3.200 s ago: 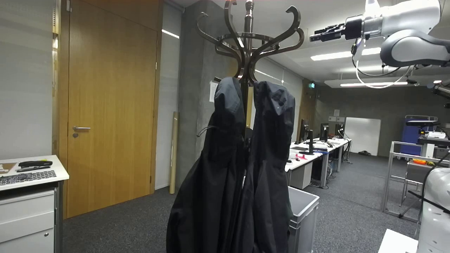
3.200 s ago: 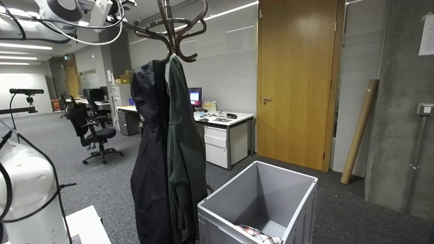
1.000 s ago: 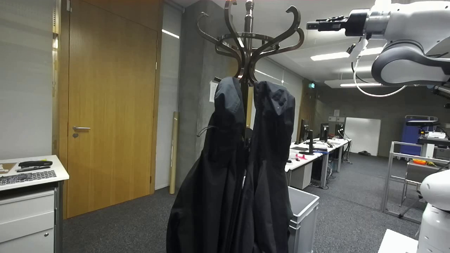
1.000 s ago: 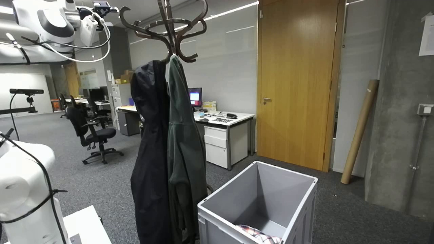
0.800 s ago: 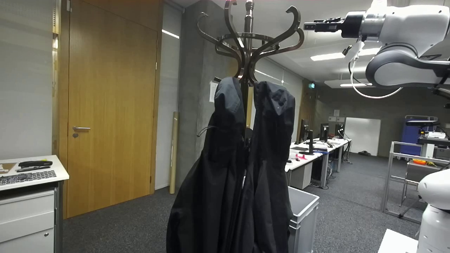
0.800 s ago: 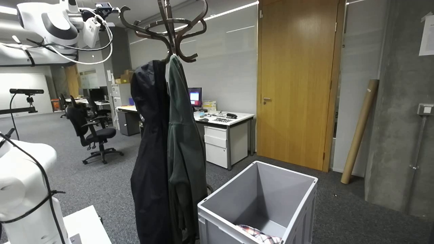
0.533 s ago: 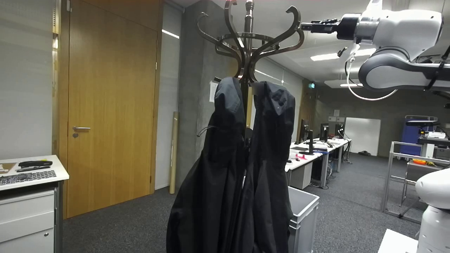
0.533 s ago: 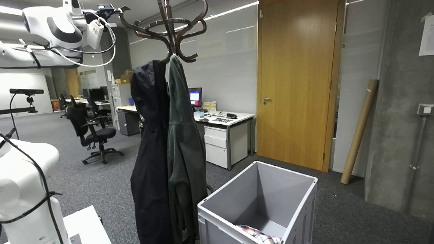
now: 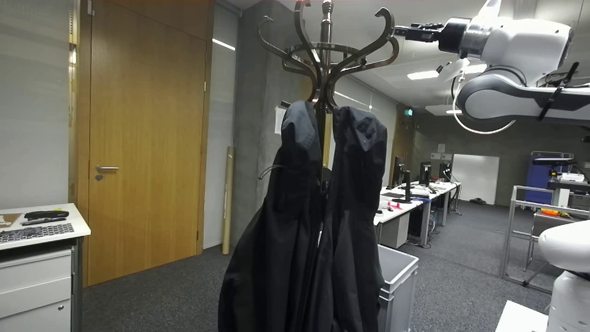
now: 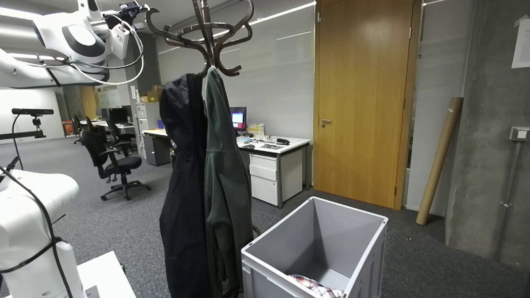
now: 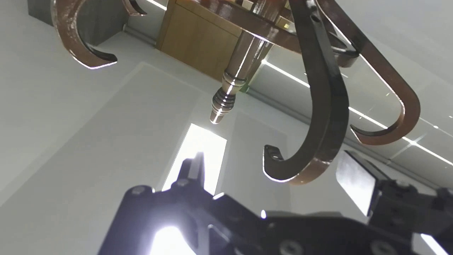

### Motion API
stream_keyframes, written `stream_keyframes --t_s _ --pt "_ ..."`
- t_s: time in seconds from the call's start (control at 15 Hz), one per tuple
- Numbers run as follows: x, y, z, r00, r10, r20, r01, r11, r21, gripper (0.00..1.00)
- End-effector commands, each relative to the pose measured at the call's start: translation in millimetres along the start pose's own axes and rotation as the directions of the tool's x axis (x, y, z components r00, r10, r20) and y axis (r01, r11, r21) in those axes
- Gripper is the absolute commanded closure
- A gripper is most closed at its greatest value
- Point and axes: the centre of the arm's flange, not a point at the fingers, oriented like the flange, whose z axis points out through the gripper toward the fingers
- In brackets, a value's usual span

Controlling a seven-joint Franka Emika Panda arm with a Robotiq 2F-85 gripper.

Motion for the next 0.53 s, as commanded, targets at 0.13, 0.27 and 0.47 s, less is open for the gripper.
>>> stream_keyframes --t_s 0.13,0.27,0.47 --pt "-2.8 3.6 -2.6 0.998 -0.03 -0.058 0.024 0.996 -0.089 0.0" --pt "-2.1 7.5 -3.0 0.998 -0.039 -0.058 0.032 0.993 -0.113 0.0" --pt "-0.9 15.5 -2.5 0.997 -0.052 -0.06 0.043 0.988 -0.146 0.0"
